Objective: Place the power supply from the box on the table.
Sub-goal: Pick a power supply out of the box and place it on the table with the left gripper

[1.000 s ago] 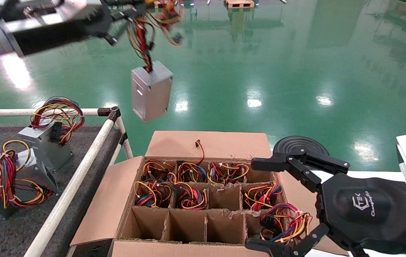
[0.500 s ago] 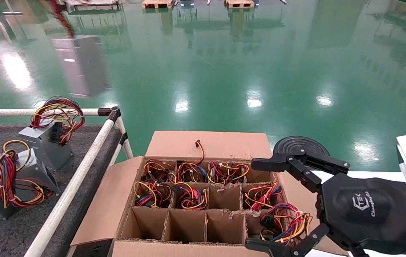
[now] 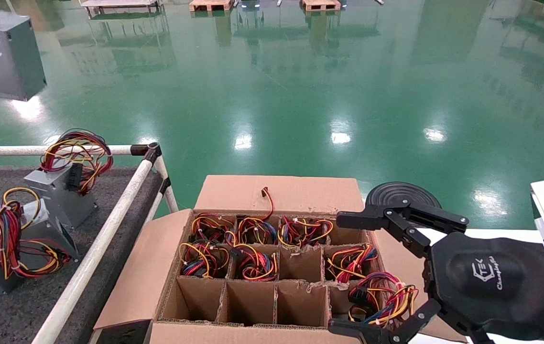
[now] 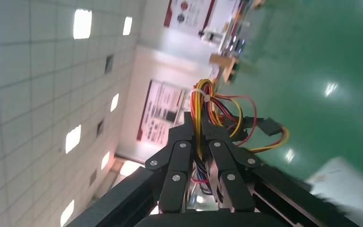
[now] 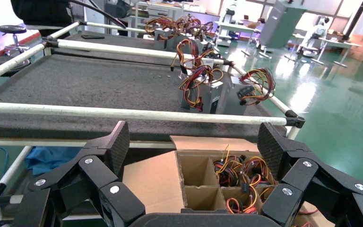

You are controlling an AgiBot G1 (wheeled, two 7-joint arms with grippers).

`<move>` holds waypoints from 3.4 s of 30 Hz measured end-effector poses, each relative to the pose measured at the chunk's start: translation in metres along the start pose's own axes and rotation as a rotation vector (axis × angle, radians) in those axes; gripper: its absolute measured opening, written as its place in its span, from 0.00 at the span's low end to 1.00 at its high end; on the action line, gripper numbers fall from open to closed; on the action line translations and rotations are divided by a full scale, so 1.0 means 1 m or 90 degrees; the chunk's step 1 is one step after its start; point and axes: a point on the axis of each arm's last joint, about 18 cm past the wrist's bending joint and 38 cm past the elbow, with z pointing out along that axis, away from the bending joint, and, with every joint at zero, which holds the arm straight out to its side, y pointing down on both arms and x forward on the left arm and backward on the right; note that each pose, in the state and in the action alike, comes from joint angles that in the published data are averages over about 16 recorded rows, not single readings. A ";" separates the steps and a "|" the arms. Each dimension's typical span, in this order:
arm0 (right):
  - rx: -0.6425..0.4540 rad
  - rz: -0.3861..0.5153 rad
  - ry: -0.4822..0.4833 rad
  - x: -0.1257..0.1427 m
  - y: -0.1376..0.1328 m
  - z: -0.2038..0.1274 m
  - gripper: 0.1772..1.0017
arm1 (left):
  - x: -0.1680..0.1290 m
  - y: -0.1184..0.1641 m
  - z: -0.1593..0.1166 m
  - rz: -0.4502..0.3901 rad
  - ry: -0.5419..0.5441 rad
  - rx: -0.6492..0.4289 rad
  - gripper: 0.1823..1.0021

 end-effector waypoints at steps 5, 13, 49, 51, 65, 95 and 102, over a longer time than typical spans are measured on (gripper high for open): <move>0.000 0.000 0.000 0.000 0.000 0.000 1.00 | -0.014 0.022 -0.011 0.005 -0.017 -0.039 0.02; 0.000 0.000 0.000 0.000 0.000 0.000 1.00 | -0.032 0.050 -0.029 0.010 -0.029 -0.083 0.02; 0.000 0.000 0.000 0.000 0.000 0.000 1.00 | -0.060 0.118 -0.101 -0.010 0.035 -0.159 0.02; 0.000 0.000 0.000 0.000 0.000 0.000 1.00 | -0.059 0.122 -0.104 -0.013 0.040 -0.162 0.02; 0.000 0.000 0.000 0.000 0.000 0.000 1.00 | -0.035 0.162 -0.133 -0.055 0.079 -0.203 0.02; 0.000 0.000 0.000 0.000 0.000 0.000 1.00 | 0.057 0.224 -0.175 -0.150 0.186 -0.268 0.02; 0.000 0.000 0.000 0.000 0.000 0.000 1.00 | 0.070 0.227 -0.179 -0.161 0.202 -0.263 0.02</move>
